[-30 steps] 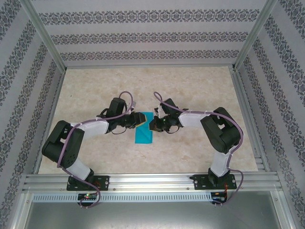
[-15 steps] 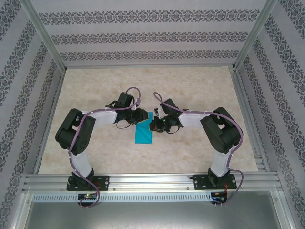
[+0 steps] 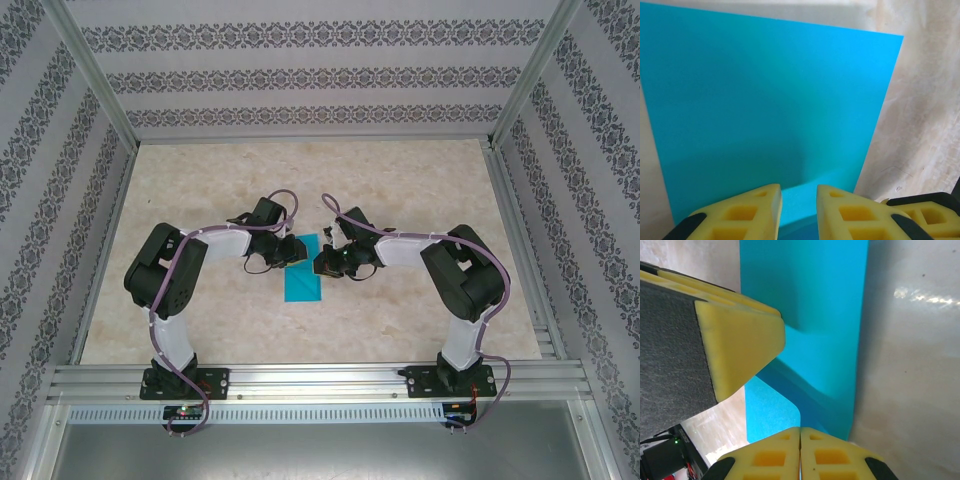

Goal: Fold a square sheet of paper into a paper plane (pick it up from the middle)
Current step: Fold the triangle a second time at the center of the table.

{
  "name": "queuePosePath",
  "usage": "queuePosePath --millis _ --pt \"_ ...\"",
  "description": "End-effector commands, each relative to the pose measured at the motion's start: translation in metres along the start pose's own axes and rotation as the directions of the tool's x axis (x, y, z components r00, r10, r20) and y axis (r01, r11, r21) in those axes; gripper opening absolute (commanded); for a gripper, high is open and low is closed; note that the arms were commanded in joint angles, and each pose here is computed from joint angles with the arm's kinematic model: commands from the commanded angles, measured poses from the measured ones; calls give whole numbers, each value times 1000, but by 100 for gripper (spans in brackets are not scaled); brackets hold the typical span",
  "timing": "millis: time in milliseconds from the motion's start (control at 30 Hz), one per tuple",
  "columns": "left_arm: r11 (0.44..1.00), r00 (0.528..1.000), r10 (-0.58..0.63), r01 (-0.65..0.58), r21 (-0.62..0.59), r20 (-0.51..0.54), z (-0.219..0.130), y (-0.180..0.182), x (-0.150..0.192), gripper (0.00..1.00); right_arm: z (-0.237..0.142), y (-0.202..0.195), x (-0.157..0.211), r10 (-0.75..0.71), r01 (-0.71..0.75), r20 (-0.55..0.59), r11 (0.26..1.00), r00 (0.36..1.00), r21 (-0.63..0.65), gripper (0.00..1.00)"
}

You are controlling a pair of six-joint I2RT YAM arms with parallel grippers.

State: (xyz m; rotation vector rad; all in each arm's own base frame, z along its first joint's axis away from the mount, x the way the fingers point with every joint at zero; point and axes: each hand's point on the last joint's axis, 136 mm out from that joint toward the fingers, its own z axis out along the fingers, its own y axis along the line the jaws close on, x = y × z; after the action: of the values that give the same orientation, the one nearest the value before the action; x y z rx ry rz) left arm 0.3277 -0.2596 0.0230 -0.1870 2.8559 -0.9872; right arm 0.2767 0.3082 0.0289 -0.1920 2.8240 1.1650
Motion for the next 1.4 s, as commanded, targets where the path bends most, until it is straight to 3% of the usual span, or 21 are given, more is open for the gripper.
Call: queuePosePath --millis 0,267,633,933,1367 --pt "998 1000 16 -17 -65 -20 0 8 6 27 3 -6 1 -21 22 -6 999 1000 26 9" --pt "996 995 87 -87 -3 44 -24 -25 -10 33 0 -3 -4 -50 51 -5 998 999 40 9" --pt "995 993 95 -97 29 75 -42 -25 12 33 -2 -1 -8 -87 87 -4 994 996 62 10" --pt "992 994 111 -111 64 15 -27 -31 39 29 -2 -4 -14 -103 102 -1 991 995 92 10" --pt "993 995 97 -97 74 7 -16 -30 39 26 2 -7 -16 -100 100 -5 990 995 100 11"
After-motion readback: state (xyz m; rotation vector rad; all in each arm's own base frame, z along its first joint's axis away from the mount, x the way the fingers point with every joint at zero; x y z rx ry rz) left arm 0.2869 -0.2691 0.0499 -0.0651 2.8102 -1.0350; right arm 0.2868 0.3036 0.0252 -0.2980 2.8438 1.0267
